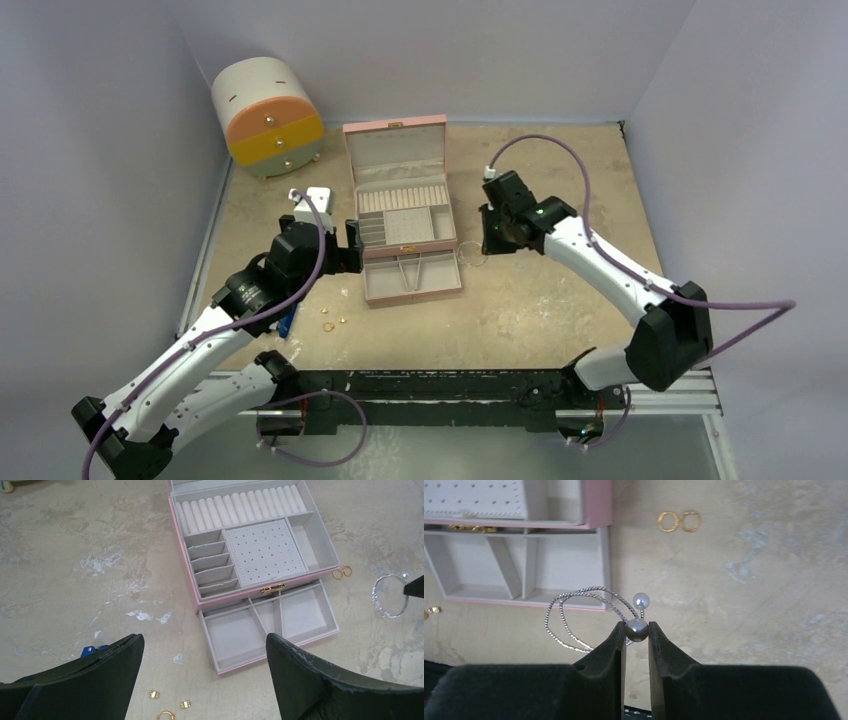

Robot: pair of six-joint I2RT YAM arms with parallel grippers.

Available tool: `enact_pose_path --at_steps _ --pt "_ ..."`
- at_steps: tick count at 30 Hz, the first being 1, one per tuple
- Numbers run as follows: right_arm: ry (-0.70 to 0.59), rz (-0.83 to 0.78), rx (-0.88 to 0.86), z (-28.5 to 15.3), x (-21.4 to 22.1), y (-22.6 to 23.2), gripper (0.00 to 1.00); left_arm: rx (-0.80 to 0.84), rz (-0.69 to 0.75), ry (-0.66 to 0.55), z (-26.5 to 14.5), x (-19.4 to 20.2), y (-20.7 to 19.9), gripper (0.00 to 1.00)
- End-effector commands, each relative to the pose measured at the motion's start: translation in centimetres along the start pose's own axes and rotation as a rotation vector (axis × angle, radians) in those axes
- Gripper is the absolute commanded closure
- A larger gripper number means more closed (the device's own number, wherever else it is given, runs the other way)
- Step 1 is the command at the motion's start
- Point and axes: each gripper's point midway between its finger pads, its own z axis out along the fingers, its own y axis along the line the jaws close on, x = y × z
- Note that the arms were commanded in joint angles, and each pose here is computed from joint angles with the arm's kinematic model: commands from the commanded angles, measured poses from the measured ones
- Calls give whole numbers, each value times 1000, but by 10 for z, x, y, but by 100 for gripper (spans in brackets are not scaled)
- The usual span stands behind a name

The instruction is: Organize the mixed jewelry

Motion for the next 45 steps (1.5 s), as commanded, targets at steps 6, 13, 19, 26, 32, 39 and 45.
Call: enact_pose_path --at_steps 6,13,19,26,32,39,45 --pt "1 10 -52 23 -5 62 100 20 -9 -47 -1 -13 -5 8" --pt "12 80 -43 51 5 80 100 19 -9 -47 -1 -13 -5 8" --pt "33 149 -61 65 15 91 100 24 -7 -44 0 -12 -6 8" --pt "72 144 -59 77 27 98 100 26 -8 -45 0 -12 -6 8" --pt "93 151 -24 85 39 93 100 25 -8 -45 0 -12 -6 8" --pt "99 176 57 91 46 78 100 26 -6 -40 0 -11 -7 8" --pt "114 188 112 95 53 69 100 24 -5 -41 1 -11 -6 8"
